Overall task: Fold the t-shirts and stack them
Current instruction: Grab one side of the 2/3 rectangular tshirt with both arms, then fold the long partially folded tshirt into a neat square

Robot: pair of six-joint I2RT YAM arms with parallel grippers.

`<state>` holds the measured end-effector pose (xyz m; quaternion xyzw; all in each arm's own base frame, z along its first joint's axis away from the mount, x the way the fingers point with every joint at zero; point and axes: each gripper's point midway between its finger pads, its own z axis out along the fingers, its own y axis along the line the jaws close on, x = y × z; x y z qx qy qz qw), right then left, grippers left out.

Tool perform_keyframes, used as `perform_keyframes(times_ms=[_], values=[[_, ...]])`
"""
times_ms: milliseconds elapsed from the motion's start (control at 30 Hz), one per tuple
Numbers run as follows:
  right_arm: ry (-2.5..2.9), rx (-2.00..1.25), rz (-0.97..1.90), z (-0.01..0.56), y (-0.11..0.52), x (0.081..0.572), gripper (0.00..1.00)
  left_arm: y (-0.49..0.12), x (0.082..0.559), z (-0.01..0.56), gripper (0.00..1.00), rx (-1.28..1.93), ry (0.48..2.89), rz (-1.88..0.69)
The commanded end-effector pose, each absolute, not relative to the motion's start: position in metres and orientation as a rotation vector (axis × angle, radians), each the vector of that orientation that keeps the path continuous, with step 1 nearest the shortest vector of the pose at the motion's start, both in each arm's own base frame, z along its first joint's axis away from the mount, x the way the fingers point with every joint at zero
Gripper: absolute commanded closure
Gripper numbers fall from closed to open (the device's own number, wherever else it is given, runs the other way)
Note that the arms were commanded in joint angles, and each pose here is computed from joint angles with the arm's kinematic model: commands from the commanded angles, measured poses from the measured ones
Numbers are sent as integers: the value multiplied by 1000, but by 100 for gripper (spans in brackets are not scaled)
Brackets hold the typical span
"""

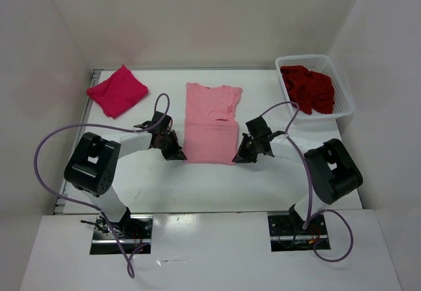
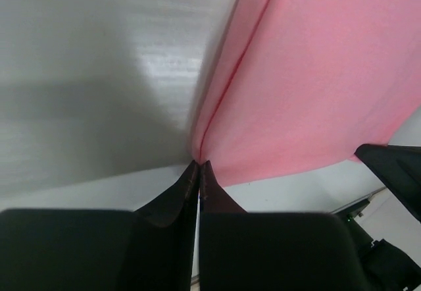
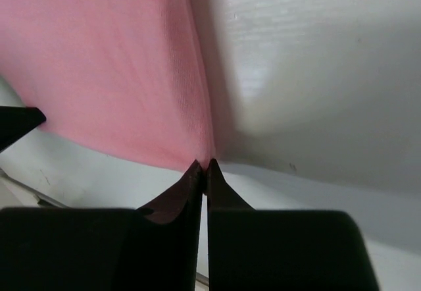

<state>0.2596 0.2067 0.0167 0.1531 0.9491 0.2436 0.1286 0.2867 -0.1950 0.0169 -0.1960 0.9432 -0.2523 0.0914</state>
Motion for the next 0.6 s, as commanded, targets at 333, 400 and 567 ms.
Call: perform_keyframes(times_ms=[333,400,567], values=[[2663,405,957,128,219,183,99,-172,190,116,100,-379,2814,-862],[2590,396,950,143,208,214,99,-177,224,151,100,-359,2706,-877],[2489,382,877,155,197,313,100,-195,326,180,100,-319,2540,-858]])
